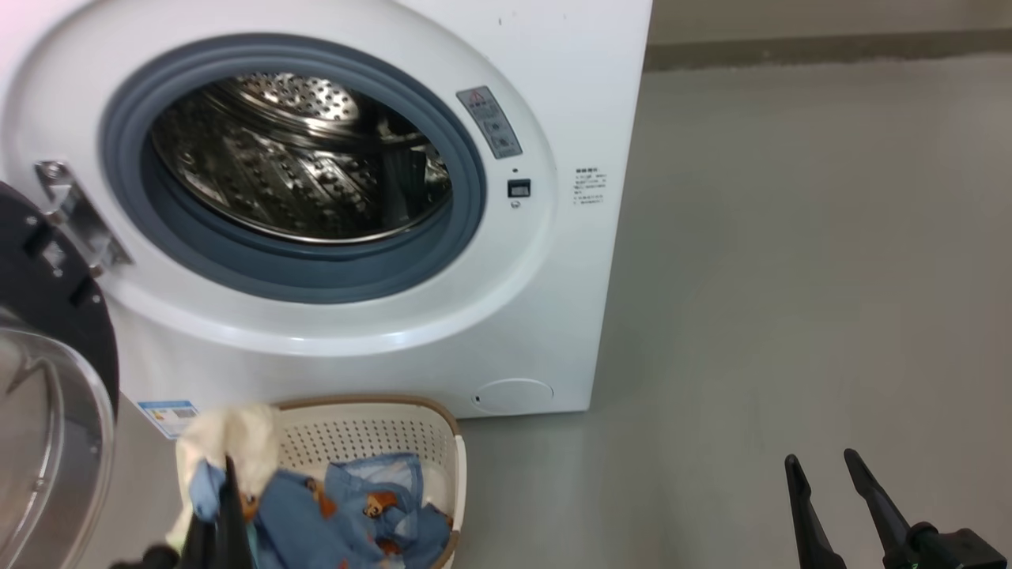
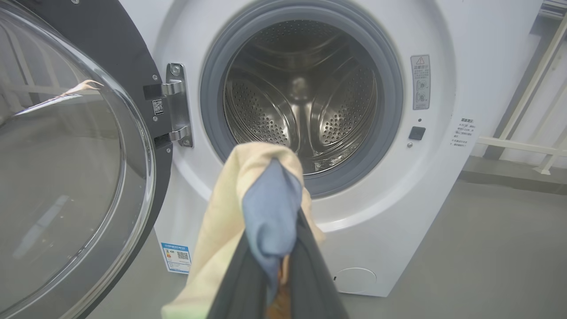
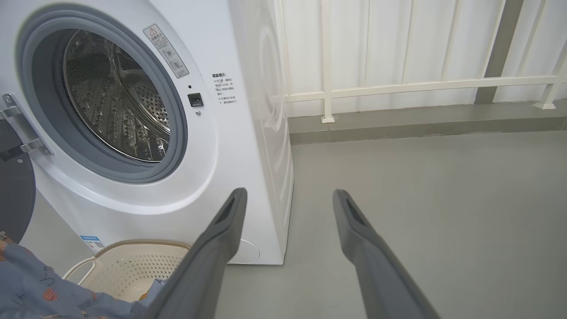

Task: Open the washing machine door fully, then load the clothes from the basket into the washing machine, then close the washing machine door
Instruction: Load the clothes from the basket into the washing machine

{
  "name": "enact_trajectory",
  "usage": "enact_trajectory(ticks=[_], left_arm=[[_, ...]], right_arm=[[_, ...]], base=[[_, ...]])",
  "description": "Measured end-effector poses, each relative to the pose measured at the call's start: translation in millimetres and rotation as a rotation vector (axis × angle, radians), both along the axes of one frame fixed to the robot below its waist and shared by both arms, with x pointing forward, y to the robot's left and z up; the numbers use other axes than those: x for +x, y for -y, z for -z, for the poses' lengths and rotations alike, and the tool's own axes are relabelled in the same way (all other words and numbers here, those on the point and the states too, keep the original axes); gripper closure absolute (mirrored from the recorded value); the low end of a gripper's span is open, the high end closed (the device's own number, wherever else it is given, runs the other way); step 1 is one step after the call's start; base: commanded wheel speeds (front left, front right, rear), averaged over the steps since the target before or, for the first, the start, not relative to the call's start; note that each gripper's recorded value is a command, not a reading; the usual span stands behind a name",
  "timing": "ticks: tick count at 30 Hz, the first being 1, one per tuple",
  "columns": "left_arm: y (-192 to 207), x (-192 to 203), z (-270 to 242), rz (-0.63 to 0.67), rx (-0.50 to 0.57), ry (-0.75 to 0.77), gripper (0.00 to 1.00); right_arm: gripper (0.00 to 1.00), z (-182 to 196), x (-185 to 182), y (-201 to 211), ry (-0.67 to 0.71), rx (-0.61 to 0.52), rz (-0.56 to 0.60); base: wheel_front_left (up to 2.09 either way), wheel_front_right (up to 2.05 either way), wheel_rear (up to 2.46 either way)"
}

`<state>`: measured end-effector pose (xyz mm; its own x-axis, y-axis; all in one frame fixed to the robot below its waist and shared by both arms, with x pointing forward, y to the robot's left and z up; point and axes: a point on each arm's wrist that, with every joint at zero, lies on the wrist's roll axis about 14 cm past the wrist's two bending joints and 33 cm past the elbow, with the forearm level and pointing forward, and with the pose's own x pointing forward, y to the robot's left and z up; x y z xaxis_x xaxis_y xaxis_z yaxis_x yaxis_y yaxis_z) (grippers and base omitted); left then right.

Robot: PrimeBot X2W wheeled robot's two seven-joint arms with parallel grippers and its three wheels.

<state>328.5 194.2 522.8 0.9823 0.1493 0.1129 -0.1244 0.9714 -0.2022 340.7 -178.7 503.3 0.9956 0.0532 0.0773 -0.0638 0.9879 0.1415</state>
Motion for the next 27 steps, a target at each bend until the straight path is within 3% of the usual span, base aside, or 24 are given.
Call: enact_trajectory(ticks=[15,27], left_arm=[[21.6,141.9,-25.5,0.107,0.07,0.092,1.0],[30.9,255.4,7.8,0.146,0.145,0.015,1.0]], right_arm=[[0.0,19.0,44.3,12.8,-0.046,0.043,0.05],[0.0,53.4,63.6,24.7,-0.135,0.05,0.088]], base=[[0.0,0.0,0.0],[0.0,0.0,0.0]])
